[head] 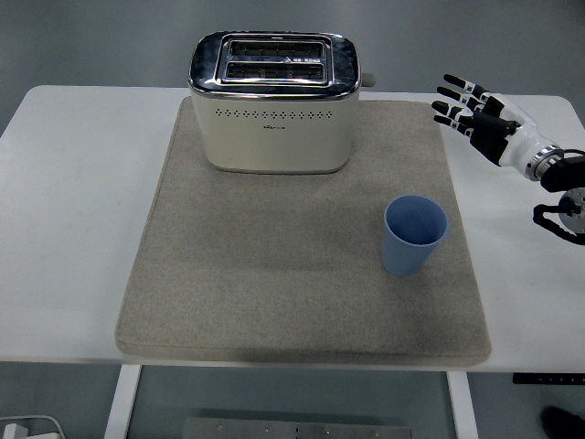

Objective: Put the water cup in front of the bread machine

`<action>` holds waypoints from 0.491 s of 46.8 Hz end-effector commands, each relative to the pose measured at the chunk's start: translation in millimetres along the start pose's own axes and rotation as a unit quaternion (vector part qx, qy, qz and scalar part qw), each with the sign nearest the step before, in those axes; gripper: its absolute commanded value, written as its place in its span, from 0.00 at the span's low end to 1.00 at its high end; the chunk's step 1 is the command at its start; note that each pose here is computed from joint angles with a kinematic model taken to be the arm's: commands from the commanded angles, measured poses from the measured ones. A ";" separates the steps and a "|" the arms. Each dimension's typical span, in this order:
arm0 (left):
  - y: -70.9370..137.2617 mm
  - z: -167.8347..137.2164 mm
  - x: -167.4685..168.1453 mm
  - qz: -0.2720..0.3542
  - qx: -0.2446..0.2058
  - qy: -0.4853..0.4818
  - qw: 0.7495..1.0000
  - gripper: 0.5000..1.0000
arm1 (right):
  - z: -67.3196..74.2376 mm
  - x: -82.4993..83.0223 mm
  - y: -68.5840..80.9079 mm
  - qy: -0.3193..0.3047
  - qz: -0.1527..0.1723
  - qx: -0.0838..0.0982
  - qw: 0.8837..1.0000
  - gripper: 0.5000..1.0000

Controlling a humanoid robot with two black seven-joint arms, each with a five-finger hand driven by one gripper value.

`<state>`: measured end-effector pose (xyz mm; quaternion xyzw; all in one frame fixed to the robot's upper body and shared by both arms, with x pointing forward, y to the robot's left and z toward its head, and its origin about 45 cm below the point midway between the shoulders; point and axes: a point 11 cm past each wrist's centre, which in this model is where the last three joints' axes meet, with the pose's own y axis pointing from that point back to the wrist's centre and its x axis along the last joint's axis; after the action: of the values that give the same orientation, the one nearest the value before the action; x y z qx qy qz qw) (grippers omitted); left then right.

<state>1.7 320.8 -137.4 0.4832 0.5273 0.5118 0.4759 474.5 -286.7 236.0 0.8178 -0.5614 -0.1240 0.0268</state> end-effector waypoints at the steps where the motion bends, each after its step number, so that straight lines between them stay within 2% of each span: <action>1: 0.0 0.1 -0.5 -0.001 0.000 -0.001 1.000 1.00 | -0.3 -0.1 -0.1 0.000 0.000 0.000 1.000 0.83; 23: 0.0 0.2 0.0 0.000 0.000 0.002 1.000 1.00 | 0.8 0.1 0.2 0.000 0.000 -0.001 1.000 0.83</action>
<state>1.9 320.9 -137.4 0.4825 0.5279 0.5126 0.4751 474.3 -286.8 235.7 0.8178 -0.5613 -0.1239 0.0275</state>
